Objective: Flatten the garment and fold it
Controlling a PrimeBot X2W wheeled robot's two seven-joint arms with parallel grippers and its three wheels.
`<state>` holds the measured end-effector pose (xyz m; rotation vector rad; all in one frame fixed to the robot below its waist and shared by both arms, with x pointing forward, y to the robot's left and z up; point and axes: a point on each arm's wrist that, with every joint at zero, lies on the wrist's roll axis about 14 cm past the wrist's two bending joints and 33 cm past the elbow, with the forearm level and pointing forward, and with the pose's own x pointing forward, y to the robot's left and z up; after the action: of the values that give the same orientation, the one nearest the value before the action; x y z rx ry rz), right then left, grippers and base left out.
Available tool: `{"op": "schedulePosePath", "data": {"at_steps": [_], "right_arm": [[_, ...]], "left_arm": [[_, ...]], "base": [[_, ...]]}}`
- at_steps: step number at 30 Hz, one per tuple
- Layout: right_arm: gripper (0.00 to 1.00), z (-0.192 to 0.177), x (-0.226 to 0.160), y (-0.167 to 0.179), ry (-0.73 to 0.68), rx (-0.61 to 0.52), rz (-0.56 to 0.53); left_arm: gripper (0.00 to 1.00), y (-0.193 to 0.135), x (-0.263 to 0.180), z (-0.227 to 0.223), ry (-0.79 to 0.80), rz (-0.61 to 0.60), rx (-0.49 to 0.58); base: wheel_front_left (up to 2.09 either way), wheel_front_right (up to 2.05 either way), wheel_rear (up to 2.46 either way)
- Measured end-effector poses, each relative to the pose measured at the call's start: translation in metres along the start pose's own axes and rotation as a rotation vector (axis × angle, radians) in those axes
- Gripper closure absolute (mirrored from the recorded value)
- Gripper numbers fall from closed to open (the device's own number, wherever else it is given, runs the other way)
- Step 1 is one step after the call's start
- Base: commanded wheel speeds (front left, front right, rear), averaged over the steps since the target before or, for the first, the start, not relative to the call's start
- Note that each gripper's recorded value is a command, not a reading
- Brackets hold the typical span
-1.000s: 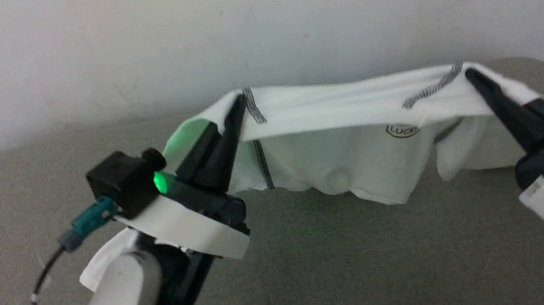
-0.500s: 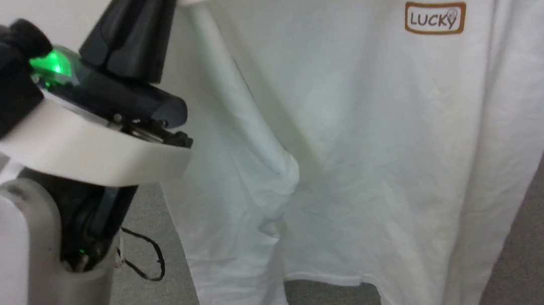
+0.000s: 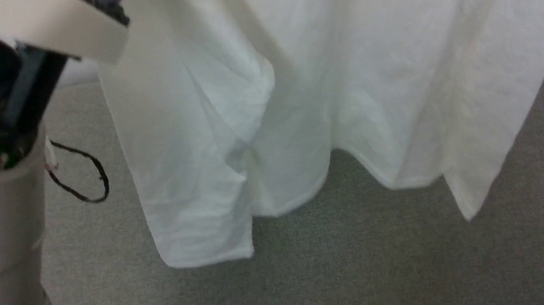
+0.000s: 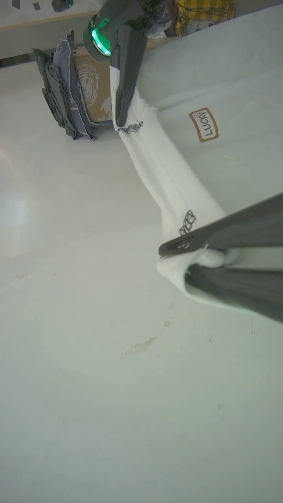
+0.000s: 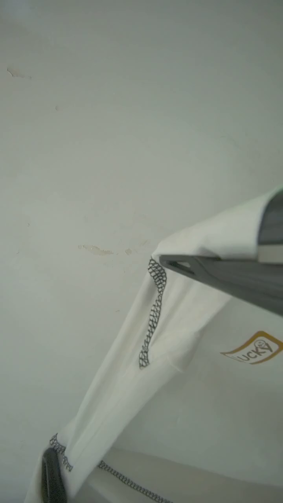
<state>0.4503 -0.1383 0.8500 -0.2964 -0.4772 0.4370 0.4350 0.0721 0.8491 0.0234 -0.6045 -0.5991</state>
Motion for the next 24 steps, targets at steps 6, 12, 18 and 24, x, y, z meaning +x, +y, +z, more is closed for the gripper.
{"op": "schedulePosePath", "data": {"at_steps": [6,12,18,24], "right_arm": [[1.0,-0.037,0.057,-0.017,-0.006,-0.061,-0.007],[1.0,-0.083,0.11,-0.029,-0.023,-0.124,-0.025],[1.0,-0.14,0.144,-0.028,-0.003,-0.165,-0.015],[1.0,-0.213,0.155,-0.016,0.057,-0.147,0.011]], "left_arm": [[1.0,0.044,0.045,-0.047,0.065,0.039,0.078],[1.0,0.085,0.085,-0.097,0.07,0.082,0.138],[1.0,0.114,0.107,-0.148,0.053,0.116,0.157],[1.0,0.122,0.106,-0.219,0.109,0.12,0.134]], "base": [[0.0,0.0,0.0],[0.0,0.0,0.0],[0.0,0.0,0.0],[0.0,0.0,0.0]]}}
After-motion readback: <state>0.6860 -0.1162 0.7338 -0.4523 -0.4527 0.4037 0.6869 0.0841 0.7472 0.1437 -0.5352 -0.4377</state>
